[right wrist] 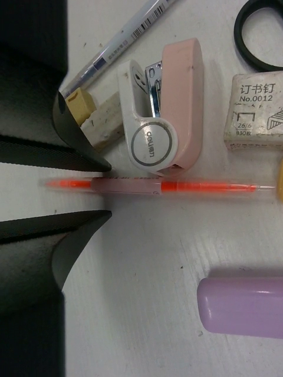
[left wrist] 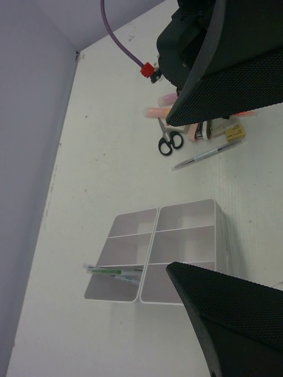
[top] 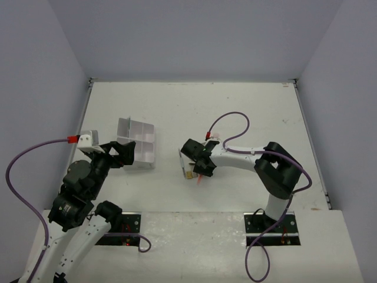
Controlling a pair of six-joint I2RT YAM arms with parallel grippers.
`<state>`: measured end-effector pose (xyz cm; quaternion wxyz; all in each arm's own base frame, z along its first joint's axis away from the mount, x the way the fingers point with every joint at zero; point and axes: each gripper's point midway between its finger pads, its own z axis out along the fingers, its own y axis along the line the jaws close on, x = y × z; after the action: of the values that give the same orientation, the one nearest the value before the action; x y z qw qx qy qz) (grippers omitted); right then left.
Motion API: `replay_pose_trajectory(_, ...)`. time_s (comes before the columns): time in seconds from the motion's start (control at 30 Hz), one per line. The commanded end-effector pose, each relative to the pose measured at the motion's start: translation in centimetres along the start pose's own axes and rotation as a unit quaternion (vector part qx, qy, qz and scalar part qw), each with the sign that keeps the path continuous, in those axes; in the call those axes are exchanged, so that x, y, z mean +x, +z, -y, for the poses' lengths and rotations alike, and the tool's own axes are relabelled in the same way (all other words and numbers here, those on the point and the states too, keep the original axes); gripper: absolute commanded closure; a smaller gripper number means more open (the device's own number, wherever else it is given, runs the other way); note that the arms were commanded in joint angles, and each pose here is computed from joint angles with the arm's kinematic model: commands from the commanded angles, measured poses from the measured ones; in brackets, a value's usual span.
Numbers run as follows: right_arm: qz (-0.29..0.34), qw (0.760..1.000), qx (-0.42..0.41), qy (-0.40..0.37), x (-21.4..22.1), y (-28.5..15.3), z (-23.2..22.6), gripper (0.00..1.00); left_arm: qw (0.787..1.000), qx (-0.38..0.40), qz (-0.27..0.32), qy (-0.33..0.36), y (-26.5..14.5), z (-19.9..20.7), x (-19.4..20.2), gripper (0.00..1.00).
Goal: Sort the stationery into containers
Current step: Pick up the pen from the center of the board.
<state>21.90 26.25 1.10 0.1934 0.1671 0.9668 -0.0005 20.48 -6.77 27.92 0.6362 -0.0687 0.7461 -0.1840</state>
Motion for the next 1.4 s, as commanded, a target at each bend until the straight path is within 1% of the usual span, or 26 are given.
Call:
replay_pose_trajectory(0.0, -0.009, 1.000, 0.006, 0.008, 0.6, 0.7, 0.3, 0.72, 1.000, 0.000, 0.002, 0.000, -0.1, 0.1, -0.2, 0.00)
replay_pose_trajectory(0.03, -0.012, 1.000, 0.009, 0.006, 0.8, 0.9, 0.5, 0.76, 1.000, -0.001, 0.001, 0.001, 0.0, 0.1, -0.2, 0.00)
replay_pose_trajectory(0.07, -0.015, 1.000, 0.011, 0.004, 0.9, 1.0, 0.7, 0.81, 1.000, -0.001, 0.000, 0.001, 0.0, 0.0, -0.1, 0.00)
replay_pose_trajectory(0.1, -0.018, 1.000, 0.013, 0.003, 1.1, 1.1, 0.9, 0.90, 1.000, -0.002, -0.002, 0.001, 0.1, 0.0, -0.1, 0.00)
replay_pose_trajectory(0.17, -0.025, 1.000, 0.019, 0.002, 1.6, 1.3, 1.5, 0.99, 1.000, -0.003, -0.003, 0.001, 0.1, 0.0, 0.0, 0.00)
replay_pose_trajectory(0.3, -0.035, 0.999, 0.026, 0.007, 2.5, 1.3, 3.1, 1.00, 1.000, -0.011, -0.006, 0.001, 0.3, -0.2, 0.1, 0.00)
replay_pose_trajectory(0.4, -0.024, 1.000, 0.006, 0.013, 2.6, -0.4, 4.4, 1.00, 1.000, -0.010, -0.011, 0.002, 0.5, -0.1, 0.2, 0.00)
replay_pose_trajectory(0.5, 0.021, 1.000, -0.014, -0.005, 2.2, -3.4, 5.3, 1.00, 1.000, 0.001, -0.016, 0.005, 0.7, 0.4, 0.4, 0.00)
replay_pose_trajectory(0.57, 0.051, 0.998, -0.009, -0.026, 1.8, -5.1, 5.9, 1.00, 1.000, 0.009, -0.021, 0.009, 0.8, 0.7, 0.4, 0.00)
replay_pose_trajectory(0.63, 0.077, 0.996, -0.012, -0.047, 1.6, -7.1, 5.5, 1.00, 0.999, 0.019, -0.026, 0.013, 0.9, 1.1, 0.5, 0.00)
replay_pose_trajectory(0.73, 0.108, 0.992, -0.004, -0.062, 0.7, -9.4, 6.0, 1.00, 0.998, 0.049, -0.026, 0.004, 0.7, 2.2, 0.4, 0.00)
replay_pose_trajectory(0.77, 0.112, 0.991, -0.023, -0.063, 0.5, -10.3, 5.4, 1.00, 0.998, 0.061, -0.021, -0.002, 0.6, 2.7, 0.2, 0.00)
replay_pose_trajectory(0.87, 0.121, 0.987, -0.080, -0.066, 0.2, -12.3, 3.8, 1.00, 0.995, 0.094, -0.030, -0.019, 0.4, 3.9, 0.5, 0.00)
replay_pose_trajectory(0.93, 0.132, 0.974, -0.157, -0.101, 0.4, -14.5, 2.1, 1.00, 0.990, 0.131, -0.032, -0.039, 0.1, 5.5, 0.3, 0.00)
replay_pose_trajectory(0.97, 0.142, 0.966, -0.190, -0.100, -0.2, -15.7, 1.3, 1.00, 0.988, 0.143, -0.039, -0.045, -0.1, 6.0, 0.5, 0.00)
replay_pose_trajectory(1.0, 0.153, 0.953, -0.233, -0.116, 0.0, -16.4, 0.9, 1.00, 0.981, 0.179, -0.036, -0.060, -0.5, 7.4, -0.1, 0.00)
replay_pose_trajectory(1.03, 0.156, 0.943, -0.268, -0.124, 0.1, -17.3, 0.4, 1.00, 0.977, 0.198, -0.037, -0.073, -0.8, 8.2, -0.3, 0.00)
replay_pose_trajectory(1.1, 0.167, 0.921, -0.326, -0.131, 0.0, -18.9, -0.1, 1.00, 0.963, 0.251, -0.042, -0.085, -1.8, 10.0, -0.5, 0.00)
replay_pose_trajectory(1.13, 0.185, 0.899, -0.375, -0.133, -0.4, -20.3, -0.4, 1.00, 0.957, 0.273, -0.029, -0.091, -2.2, 10.8, -1.4, 0.00)
replay_pose_trajectory(1.2, 0.203, 0.866, -0.436, -0.140, -0.6, -22.6, -0.5, 1.00, 0.943, 0.315, -0.018, -0.105, -3.2, 12.3, -2.4, 0.00)
replay_pose_trajectory(1.27, 0.212, 0.838, -0.479, -0.151, -0.6, -24.8, -0.5, 1.00, 0.934, 0.341, -0.015, -0.108, -3.8, 13.1, -2.8, 0.00)
replay_pose_trajectory(1.33, 0.214, 0.810, -0.518, -0.176, -0.2, -26.7, -0.5, 1.00, 0.916, 0.383, -0.019, -0.122, -4.4, 14.5, -3.0, 0.00)
replay_pose_trajectory(1.37, 0.214, 0.793, -0.538, -0.190, 0.2, -27.6, -0.6, 1.00, 0.906, 0.405, -0.012, -0.125, -4.6, 15.1, -3.3, 0.00)
